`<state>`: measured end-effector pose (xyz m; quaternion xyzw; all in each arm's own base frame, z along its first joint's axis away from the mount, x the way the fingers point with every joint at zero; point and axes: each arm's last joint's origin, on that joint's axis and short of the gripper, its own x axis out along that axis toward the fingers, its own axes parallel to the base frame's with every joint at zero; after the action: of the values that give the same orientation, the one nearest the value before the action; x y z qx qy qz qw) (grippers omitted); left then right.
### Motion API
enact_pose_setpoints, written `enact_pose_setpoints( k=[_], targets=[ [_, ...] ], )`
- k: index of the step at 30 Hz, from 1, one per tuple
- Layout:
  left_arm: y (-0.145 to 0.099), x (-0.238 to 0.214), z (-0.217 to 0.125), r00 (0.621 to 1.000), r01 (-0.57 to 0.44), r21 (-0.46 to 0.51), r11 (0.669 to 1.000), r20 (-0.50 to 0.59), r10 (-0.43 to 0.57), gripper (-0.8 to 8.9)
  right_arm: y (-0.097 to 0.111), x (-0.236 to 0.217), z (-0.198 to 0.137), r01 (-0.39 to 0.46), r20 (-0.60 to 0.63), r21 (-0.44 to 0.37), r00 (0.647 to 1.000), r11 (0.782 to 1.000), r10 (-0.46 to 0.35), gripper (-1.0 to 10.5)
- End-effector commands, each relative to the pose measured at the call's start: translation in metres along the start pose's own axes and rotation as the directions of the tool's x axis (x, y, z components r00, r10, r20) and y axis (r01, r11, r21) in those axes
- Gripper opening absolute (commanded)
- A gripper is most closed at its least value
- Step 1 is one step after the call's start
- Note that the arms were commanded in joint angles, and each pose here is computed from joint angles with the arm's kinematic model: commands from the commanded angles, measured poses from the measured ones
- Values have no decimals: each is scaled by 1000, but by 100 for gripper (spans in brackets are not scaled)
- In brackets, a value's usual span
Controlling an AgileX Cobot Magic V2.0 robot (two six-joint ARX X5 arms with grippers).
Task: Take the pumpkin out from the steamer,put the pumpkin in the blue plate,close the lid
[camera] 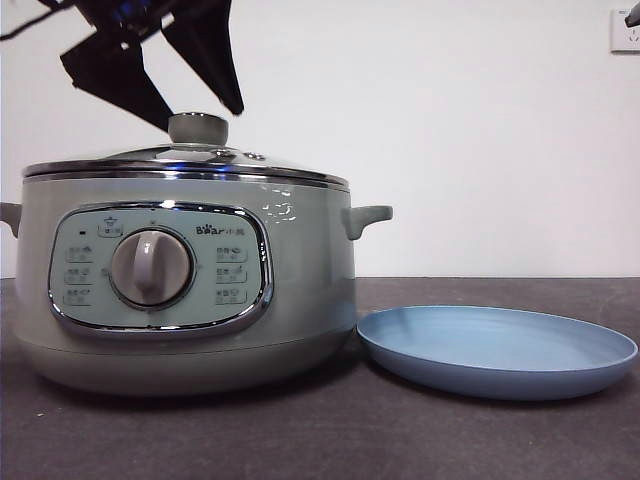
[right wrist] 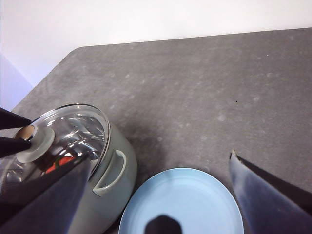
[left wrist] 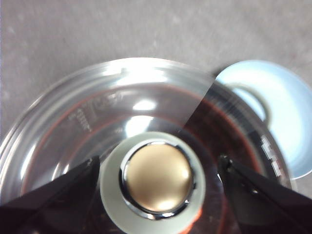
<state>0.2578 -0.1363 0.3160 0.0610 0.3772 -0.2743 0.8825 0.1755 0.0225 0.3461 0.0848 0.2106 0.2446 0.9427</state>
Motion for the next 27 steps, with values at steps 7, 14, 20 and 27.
enact_pose_setpoints(
  k=[7,14,20,27],
  targets=[
    [-3,5,-2,999,7,45,999,-33,-6,299,1,0,0,-3,-1,4,1000,1000,3,473],
    [-3,5,-3,999,9,76,997,-45,-5,-6,0,0,-2,3,-26,17,1000,1000,-2,473],
    [-4,-5,0,1000,-2,82,997,7,1,-8,0,0,-3,3,-33,21,999,1000,-3,473],
    [-7,-51,6,981,-94,74,993,178,79,-8,0,0,-3,-1,-33,22,999,1000,2,473]
  ],
)
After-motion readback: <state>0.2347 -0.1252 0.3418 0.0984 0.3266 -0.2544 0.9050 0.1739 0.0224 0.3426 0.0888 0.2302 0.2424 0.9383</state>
